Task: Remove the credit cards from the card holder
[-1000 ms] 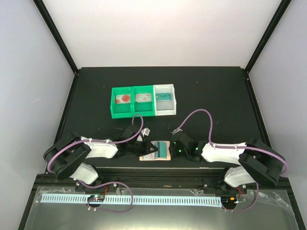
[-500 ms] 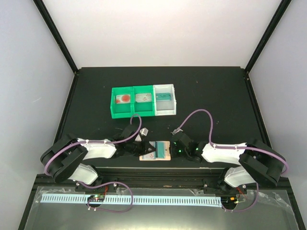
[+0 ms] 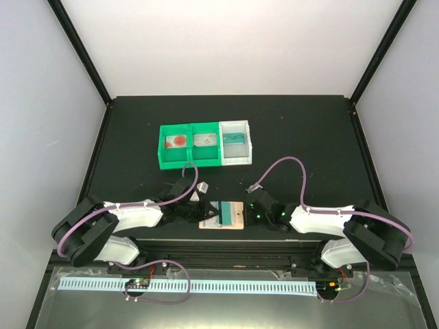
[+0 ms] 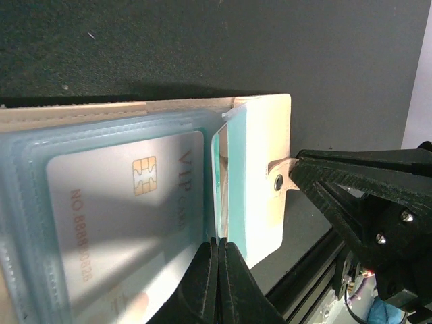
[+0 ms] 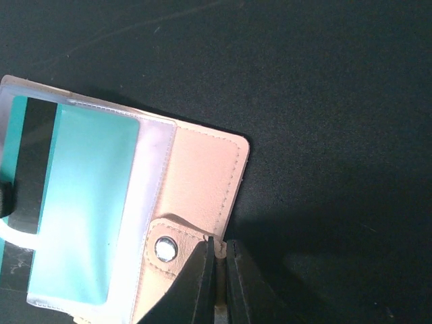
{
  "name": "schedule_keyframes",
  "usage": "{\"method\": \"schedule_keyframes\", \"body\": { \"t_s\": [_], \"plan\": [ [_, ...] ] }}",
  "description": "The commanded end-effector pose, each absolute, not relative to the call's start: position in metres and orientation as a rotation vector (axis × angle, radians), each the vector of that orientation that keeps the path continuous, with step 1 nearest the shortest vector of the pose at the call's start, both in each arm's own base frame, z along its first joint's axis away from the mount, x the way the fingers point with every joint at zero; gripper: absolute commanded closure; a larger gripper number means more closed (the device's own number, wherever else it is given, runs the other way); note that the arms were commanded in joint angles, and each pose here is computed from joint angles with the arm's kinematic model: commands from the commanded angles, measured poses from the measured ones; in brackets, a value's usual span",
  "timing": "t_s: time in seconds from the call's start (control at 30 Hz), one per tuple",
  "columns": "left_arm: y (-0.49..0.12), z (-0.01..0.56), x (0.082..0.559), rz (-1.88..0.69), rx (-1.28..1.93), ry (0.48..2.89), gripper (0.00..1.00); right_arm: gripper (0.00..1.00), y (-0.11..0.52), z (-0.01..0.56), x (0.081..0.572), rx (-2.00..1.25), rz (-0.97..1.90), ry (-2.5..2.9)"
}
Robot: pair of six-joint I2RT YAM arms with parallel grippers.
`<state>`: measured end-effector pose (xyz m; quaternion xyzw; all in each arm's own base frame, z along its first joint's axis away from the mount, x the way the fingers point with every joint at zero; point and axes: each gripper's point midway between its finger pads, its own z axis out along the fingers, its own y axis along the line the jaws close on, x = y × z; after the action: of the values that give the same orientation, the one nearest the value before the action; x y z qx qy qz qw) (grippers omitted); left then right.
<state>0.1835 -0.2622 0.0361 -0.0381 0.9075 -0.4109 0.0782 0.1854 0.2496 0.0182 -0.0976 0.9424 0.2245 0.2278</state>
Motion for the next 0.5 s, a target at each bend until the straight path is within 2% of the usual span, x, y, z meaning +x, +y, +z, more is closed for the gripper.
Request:
{"method": "schedule_keyframes", "body": {
  "t_s": [0.0, 0.47],
  "plan": [
    [-0.249, 0.033, 0.186, -1.153, -0.131, 2.717, 0.98, 0.94, 0.240, 0.016, 0.188, -0.242, 0.583, 2.590],
    [-0.231, 0.047, 0.190, -1.108, -0.144, 2.650, 0.98, 0.93, 0.241, 0.023, 0.191, -0.265, 0.568, 2.576]
  ]
}}
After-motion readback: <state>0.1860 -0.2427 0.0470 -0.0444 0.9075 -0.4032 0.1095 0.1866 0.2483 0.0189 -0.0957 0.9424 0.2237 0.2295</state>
